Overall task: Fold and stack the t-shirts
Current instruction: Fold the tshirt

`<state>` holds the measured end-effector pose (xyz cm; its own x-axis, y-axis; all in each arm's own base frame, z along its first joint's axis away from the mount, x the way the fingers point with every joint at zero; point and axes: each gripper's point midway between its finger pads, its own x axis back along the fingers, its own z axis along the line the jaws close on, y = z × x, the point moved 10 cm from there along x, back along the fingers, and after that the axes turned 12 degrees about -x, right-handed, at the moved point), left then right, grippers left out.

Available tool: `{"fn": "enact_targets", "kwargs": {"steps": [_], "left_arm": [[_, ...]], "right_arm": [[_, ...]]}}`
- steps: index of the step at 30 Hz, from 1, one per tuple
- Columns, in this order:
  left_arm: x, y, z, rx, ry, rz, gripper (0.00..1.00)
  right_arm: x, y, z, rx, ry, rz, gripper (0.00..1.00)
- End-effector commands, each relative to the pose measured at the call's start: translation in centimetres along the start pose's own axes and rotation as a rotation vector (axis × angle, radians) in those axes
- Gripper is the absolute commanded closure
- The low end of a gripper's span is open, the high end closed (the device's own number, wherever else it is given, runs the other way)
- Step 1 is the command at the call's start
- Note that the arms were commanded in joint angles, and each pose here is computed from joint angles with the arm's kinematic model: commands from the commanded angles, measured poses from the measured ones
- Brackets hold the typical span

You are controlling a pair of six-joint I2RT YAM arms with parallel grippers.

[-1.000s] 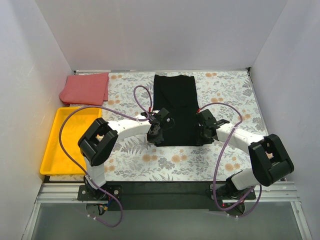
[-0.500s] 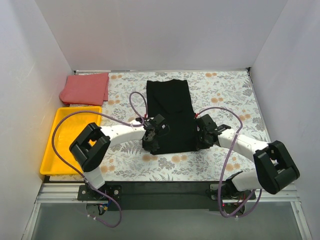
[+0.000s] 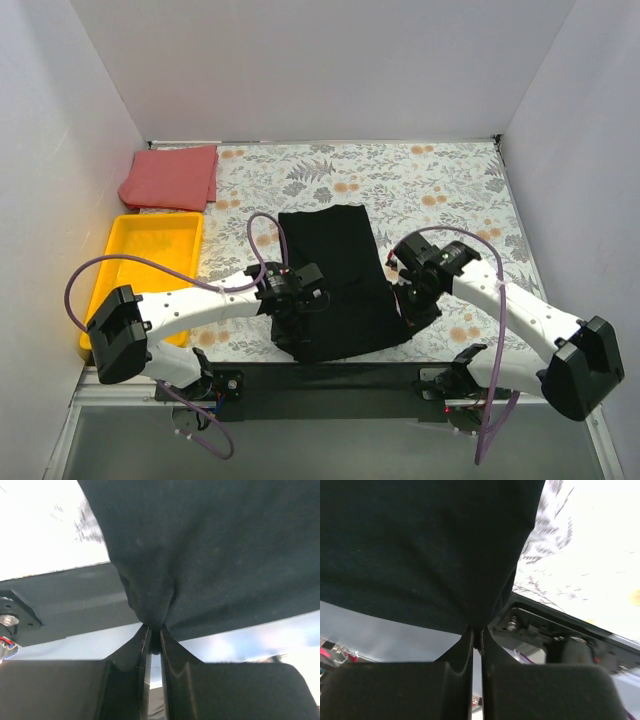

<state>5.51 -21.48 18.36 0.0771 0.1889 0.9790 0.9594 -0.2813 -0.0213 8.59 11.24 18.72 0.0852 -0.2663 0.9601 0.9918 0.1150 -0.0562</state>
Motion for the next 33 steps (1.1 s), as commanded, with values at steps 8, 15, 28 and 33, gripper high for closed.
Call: {"fn": "enact_targets", "kwargs": {"steps": [8,15,28,33], "left_arm": [[4.9,8.1,3.7,0.135,0.055,-0.234,1.0],[6.5,11.6,4.7,0.172,0.014,-0.349,1.0],[8.0,17.5,7.3,0.208,0.033,-0.486,1.0],[7.6,19.4,8.6,0.239,0.038,-0.507,1.0]], "right_arm": [[6.5,9.6,3.9,0.116,-0.166,-0.228,0.99],[8.6,14.6,5.8,0.157,-0.134,-0.321,0.99],[10.8,21.9,7.8,0.2,-0.084,-0.436,0.99],[11.0,24.6,8.1,0.211,-0.073,-0.501,0.99]]}}
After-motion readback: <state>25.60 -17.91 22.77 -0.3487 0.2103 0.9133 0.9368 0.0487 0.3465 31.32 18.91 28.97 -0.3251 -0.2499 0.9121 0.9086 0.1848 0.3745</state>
